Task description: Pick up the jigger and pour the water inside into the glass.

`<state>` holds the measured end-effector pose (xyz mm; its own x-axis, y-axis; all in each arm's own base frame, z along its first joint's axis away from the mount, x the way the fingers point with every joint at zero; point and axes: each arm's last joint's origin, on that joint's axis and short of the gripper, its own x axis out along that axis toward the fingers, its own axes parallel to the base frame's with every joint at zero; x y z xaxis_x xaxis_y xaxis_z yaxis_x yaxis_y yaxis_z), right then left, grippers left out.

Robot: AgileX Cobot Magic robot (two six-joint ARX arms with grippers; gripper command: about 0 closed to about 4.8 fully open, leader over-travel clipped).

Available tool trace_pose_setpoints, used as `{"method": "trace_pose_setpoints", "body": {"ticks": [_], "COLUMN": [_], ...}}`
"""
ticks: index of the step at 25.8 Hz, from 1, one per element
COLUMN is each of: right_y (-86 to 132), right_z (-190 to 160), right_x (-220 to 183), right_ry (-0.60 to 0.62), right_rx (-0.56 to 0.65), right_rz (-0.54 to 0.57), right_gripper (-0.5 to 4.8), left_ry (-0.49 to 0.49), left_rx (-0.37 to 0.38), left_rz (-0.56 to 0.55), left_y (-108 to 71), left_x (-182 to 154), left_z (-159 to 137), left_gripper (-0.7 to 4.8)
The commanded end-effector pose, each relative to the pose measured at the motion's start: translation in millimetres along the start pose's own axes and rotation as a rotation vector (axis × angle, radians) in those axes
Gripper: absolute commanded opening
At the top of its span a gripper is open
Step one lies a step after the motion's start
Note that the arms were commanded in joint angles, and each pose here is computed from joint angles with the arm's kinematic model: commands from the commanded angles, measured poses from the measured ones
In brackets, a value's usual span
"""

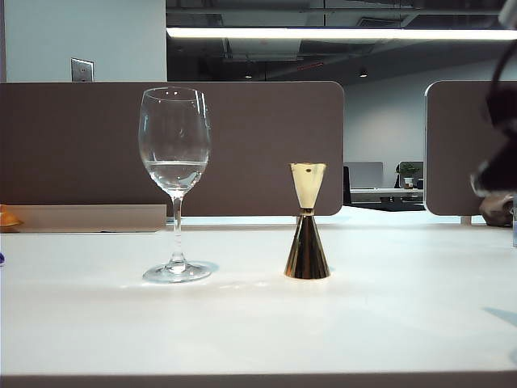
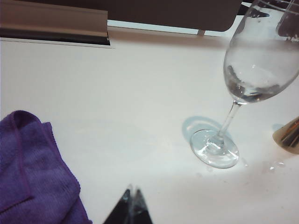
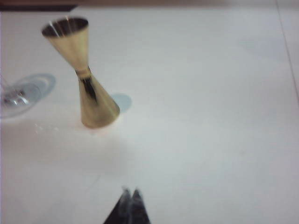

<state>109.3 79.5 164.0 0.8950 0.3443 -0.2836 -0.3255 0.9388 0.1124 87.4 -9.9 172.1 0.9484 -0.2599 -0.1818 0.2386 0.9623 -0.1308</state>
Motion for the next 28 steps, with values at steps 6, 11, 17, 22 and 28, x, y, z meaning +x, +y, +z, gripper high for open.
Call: {"method": "trace_pose_setpoints", "body": {"ticks": [6, 11, 17, 22, 28], "right_y": [-3, -3, -3, -3, -3], "right_z": [-28, -29, -29, -29, -30], "right_x": [1, 1, 1, 1, 1], "right_ry": [0.068, 0.074, 0.074, 0.075, 0.08], "right_rx": [-0.009, -0.015, -0.015, -0.015, -0.016], "right_rz": [0.1, 0.091, 0.092, 0.092, 0.091], "right_gripper": [-0.05, -0.05, -0.05, -0.05, -0.05], "left_ry": [0.01, 0.009, 0.009, 0.009, 0.009], "left_rx": [-0.005, -0.005, -0.005, -0.004, -0.004], "left_rz": [0.004, -0.003, -0.002, -0.002, -0.002], "left_y": [0.3, 0.1, 0.1, 0.1, 0.1], "left_x": [0, 0, 0, 0, 0], "left_z": [-1, -1, -1, -1, -1], "left_gripper": [-0.06, -0.06, -0.06, -0.06, -0.06]}}
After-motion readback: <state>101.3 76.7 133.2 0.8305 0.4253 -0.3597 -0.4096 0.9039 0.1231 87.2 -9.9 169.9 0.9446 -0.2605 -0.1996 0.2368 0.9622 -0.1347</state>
